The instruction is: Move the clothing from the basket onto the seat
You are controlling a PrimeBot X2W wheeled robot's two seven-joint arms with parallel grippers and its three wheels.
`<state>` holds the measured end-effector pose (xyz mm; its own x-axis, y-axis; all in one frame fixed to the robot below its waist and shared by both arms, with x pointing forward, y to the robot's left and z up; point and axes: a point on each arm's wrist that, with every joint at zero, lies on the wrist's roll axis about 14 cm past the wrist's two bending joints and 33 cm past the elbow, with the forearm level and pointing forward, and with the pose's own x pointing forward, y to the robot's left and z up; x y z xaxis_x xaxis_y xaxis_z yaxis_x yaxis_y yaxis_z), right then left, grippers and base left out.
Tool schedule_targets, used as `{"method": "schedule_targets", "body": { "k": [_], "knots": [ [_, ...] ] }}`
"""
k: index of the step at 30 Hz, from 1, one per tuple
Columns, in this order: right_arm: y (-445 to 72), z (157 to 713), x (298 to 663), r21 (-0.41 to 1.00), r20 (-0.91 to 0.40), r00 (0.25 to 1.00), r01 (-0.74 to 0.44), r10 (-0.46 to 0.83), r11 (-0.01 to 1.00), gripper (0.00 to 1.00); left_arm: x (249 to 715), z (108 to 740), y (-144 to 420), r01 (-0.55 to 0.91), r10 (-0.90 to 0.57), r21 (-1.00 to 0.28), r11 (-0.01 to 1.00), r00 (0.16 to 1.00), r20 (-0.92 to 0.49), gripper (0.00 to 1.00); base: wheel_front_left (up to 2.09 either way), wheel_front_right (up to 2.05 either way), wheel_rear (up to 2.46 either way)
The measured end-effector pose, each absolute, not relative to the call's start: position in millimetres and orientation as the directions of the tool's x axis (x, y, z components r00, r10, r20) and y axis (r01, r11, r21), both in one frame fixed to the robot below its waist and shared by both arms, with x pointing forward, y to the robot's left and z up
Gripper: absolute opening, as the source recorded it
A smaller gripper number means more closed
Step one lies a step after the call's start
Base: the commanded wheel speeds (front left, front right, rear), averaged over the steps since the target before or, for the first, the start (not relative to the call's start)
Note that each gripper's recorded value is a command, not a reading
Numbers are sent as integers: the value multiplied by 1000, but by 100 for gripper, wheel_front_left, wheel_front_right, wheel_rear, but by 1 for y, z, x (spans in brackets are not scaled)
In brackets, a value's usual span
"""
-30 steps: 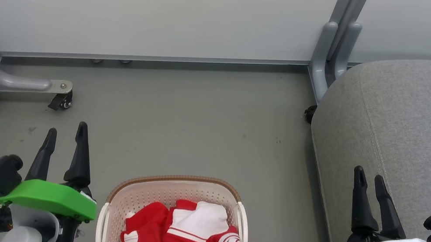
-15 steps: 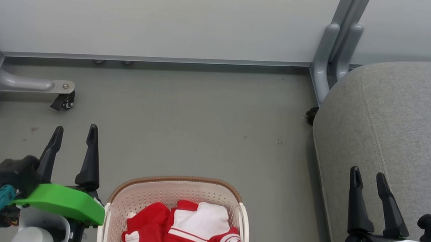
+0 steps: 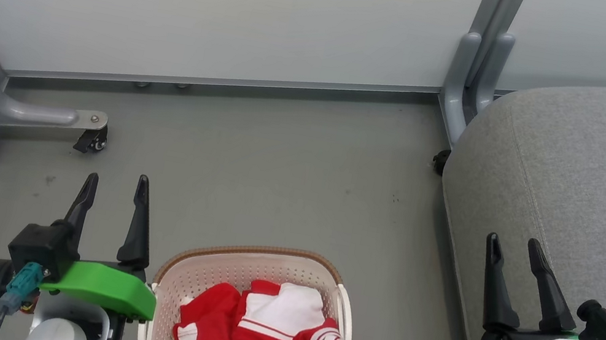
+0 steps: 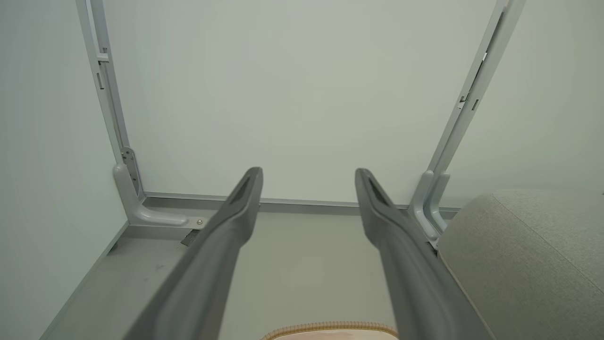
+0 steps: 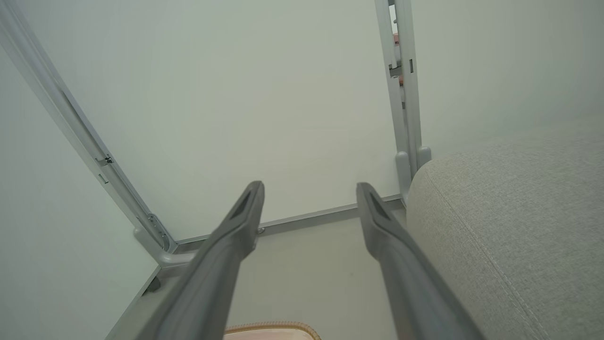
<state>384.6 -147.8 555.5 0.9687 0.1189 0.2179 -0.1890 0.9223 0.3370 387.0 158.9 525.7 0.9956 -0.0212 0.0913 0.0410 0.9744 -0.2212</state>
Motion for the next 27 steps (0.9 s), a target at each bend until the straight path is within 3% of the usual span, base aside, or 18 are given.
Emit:
{"method": "schedule_targets", "body": {
  "k": [27],
  "knots": [
    [-136,558,382,154,236,957,-207,168,966,100,385,529,147,82,-73,-66,994,989,132,100,0,0,0]
  ]
}}
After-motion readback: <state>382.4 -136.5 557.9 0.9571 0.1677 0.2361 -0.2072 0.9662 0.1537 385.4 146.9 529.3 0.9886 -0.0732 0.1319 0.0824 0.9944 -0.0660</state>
